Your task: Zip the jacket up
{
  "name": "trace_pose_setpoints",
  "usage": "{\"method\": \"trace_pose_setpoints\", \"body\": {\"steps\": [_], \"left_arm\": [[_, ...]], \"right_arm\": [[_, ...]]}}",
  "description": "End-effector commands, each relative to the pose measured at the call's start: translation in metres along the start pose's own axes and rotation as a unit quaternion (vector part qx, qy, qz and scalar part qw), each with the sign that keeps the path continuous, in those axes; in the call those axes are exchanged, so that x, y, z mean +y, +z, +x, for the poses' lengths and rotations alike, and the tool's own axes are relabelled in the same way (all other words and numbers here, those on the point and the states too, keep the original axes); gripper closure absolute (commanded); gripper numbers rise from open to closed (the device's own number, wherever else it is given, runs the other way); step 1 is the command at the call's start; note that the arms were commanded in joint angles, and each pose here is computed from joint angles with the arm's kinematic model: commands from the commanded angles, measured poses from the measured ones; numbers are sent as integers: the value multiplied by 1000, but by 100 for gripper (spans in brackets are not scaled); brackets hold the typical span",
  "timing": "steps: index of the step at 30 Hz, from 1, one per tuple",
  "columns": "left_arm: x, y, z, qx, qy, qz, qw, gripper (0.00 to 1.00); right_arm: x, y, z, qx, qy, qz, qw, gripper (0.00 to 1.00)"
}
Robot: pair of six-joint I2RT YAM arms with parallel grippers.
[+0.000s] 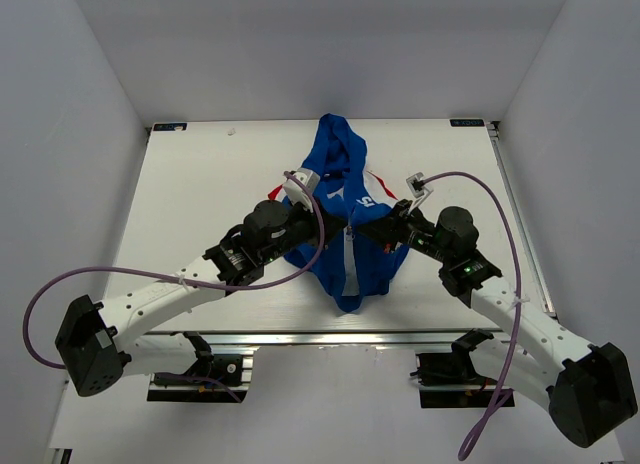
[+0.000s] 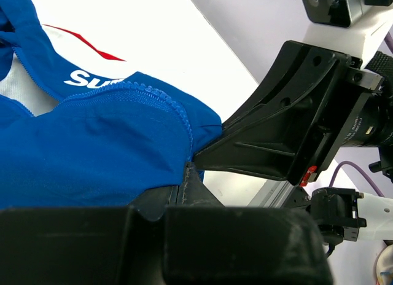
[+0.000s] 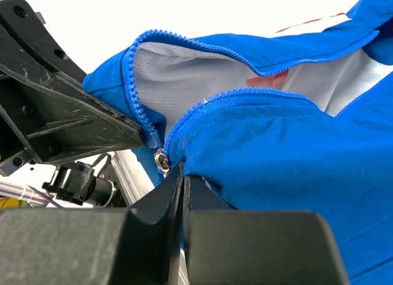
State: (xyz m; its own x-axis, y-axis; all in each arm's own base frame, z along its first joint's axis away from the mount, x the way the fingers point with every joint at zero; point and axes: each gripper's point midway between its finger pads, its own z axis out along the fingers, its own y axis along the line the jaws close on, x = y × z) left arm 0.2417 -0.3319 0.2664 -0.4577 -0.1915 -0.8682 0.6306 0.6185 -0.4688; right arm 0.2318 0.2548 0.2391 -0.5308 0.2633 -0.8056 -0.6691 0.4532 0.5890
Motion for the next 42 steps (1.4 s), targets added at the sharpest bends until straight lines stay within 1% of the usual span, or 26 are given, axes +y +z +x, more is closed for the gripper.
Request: {"method": "trace_pose_setpoints", "body": {"steps": [1,10,19,31,36,42], "left_arm": [[-7,-2,-11,-19,-1,13,1000,100],[-10,-4,-12,-21,-1,20,1000,100],[-10,-3,-10,-20,0,21,1000,100],[-11,-4,-13,-24,-2,22,999,100],[-7,-2,-9,-19,-2,16,1000,100],[-7,-1,-5,-12,-2,18,1000,100]], "right_arm": [[22,0,-31,-44,-25,-28,998,100],[15,4,-29,-33,-23,-13,999,100],[16,4,-33,-38,-27,-10,999,100],[14,6,-26,-24,-22,-13,999,100],[19,2,-32,-40,-25,-17,999,100],[19,2,-33,-42,-23,-16,999,100]]}}
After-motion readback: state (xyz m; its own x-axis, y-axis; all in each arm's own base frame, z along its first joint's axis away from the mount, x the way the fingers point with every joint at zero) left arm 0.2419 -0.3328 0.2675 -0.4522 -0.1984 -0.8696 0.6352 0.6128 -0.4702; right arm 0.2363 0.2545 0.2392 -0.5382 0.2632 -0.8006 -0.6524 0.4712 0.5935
